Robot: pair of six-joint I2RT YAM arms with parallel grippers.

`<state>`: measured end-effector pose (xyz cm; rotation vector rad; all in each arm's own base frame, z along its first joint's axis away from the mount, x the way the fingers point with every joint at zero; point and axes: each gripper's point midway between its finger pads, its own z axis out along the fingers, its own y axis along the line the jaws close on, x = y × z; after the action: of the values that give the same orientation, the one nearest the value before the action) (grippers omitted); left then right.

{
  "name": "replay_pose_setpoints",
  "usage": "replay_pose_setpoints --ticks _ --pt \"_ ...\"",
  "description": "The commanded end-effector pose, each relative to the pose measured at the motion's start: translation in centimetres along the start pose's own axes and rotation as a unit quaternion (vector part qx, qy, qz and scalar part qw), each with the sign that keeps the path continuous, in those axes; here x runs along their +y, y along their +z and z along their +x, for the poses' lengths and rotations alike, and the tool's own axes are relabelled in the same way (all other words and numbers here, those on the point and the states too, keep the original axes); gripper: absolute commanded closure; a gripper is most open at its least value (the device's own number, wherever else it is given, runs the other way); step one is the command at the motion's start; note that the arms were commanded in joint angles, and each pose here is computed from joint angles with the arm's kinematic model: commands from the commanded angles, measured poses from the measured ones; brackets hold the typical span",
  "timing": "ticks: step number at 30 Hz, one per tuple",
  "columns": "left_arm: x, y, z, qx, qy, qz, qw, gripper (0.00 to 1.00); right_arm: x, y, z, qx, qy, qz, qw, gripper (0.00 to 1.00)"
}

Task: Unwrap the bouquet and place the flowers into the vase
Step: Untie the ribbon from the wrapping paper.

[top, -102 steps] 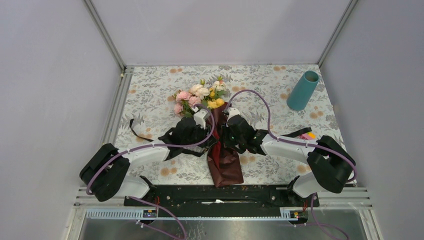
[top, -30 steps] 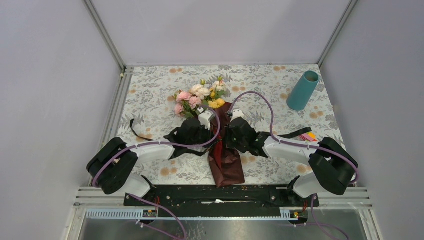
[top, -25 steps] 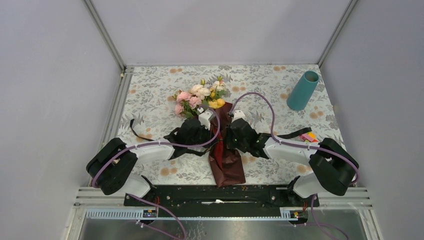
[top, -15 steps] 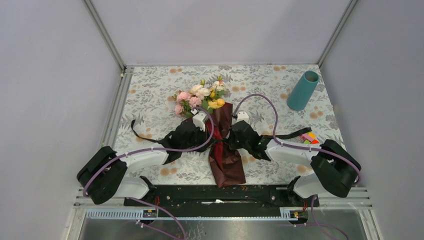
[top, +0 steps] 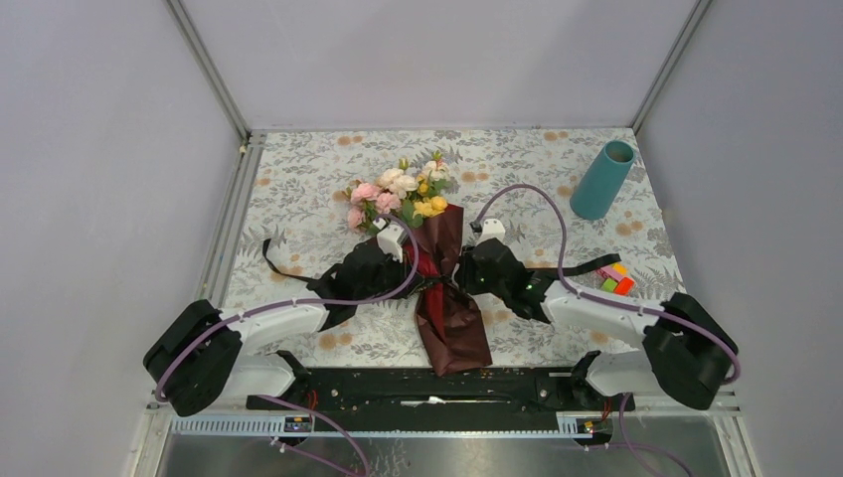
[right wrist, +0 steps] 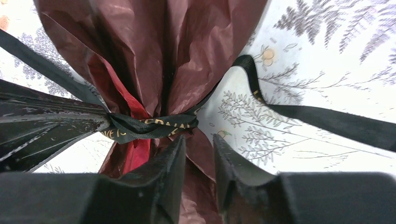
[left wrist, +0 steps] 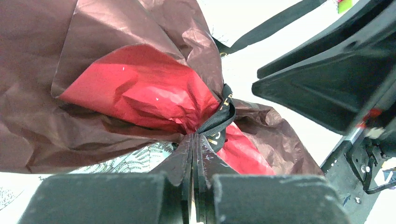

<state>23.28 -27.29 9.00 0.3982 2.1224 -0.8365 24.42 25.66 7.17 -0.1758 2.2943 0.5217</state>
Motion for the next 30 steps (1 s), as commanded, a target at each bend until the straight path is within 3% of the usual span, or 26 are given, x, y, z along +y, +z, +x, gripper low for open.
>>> replay_pose_setpoints --ticks 1,4,9,24,30 --pt "-0.5 -0.5 -1.5 -0.031 -0.011 0.005 0.999 1.00 -0.3 -2.0 -2.2 -0.026 -0.008 -0.025 0.999 0.57" --pt "-0.5 -0.6 -1.5 -0.032 -0.017 0.005 0.999 1.00 0.7 -2.9 -2.5 -0.011 -0.032 -0.086 0.996 0.44" --pt "-0.5 -0.8 -1.4 -0.030 -0.028 0.003 0.999 1.00 1.7 -3.1 -2.8 0.016 -0.080 -0.142 0.986 0.40" --pt "0.4 -0.9 -0.7 -0.018 -0.039 -0.023 0.999 1.00 4.3 0.7 -3.5 0.064 -0.122 -0.192 0.972 0.57" --pt "0.4 -0.9 -0.6 -0.015 -0.038 -0.024 0.999 1.00 4.6 1.1 -2.5 0.082 -0.126 -0.209 0.966 0.58"
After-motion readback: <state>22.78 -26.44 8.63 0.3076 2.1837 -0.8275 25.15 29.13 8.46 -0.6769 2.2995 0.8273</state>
